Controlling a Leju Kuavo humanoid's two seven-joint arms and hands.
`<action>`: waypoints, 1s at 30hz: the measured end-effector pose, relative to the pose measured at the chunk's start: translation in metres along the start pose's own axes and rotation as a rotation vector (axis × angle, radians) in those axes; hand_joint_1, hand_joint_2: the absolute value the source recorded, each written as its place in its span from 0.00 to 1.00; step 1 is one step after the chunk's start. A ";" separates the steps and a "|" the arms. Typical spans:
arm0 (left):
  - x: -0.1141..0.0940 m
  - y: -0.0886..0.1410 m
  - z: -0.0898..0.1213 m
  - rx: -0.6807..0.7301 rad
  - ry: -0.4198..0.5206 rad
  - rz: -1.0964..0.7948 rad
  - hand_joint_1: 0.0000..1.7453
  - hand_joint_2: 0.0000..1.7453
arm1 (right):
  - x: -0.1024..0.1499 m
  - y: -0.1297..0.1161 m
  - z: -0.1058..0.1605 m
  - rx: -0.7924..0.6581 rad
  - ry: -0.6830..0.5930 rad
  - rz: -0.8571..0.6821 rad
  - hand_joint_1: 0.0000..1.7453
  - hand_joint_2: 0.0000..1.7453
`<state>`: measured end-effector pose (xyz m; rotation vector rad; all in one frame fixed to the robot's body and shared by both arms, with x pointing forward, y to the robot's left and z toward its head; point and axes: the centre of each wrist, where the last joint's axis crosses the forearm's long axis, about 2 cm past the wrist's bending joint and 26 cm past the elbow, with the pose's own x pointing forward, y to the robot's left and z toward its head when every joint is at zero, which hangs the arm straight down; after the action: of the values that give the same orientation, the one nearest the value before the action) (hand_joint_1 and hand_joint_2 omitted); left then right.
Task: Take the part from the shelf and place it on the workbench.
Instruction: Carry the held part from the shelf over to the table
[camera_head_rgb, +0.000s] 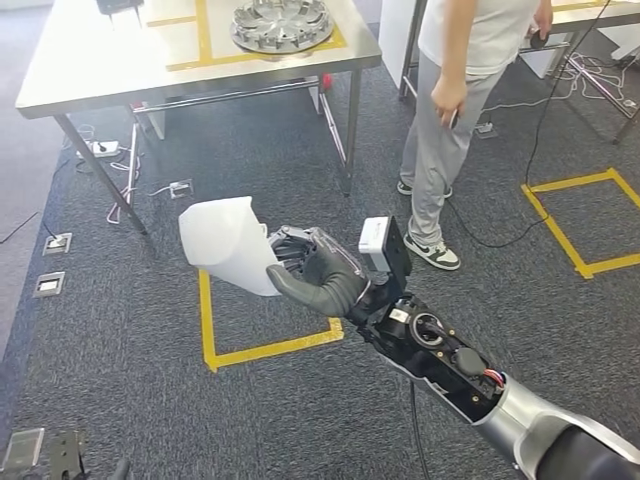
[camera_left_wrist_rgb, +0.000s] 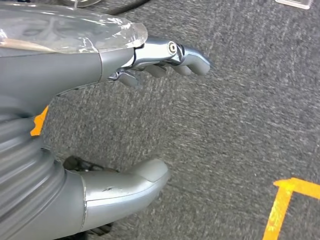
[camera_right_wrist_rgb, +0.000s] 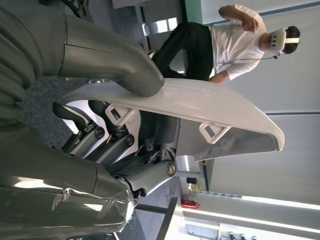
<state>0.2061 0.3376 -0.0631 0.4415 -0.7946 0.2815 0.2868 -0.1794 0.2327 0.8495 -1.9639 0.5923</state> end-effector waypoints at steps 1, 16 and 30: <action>0.000 0.000 0.000 0.003 -0.001 -0.001 0.00 1.00 | -0.001 -0.001 0.000 -0.003 -0.001 0.001 1.00 1.00; -0.003 0.004 0.000 0.019 -0.004 0.007 0.00 1.00 | -0.008 -0.006 -0.002 -0.032 0.034 0.029 1.00 1.00; -0.006 0.007 -0.001 -0.053 0.021 0.059 0.00 1.00 | -0.010 -0.006 0.004 -0.102 0.032 0.037 1.00 1.00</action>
<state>0.1999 0.3433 -0.0660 0.3653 -0.7937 0.3184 0.2929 -0.1829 0.2222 0.7376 -1.9675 0.5191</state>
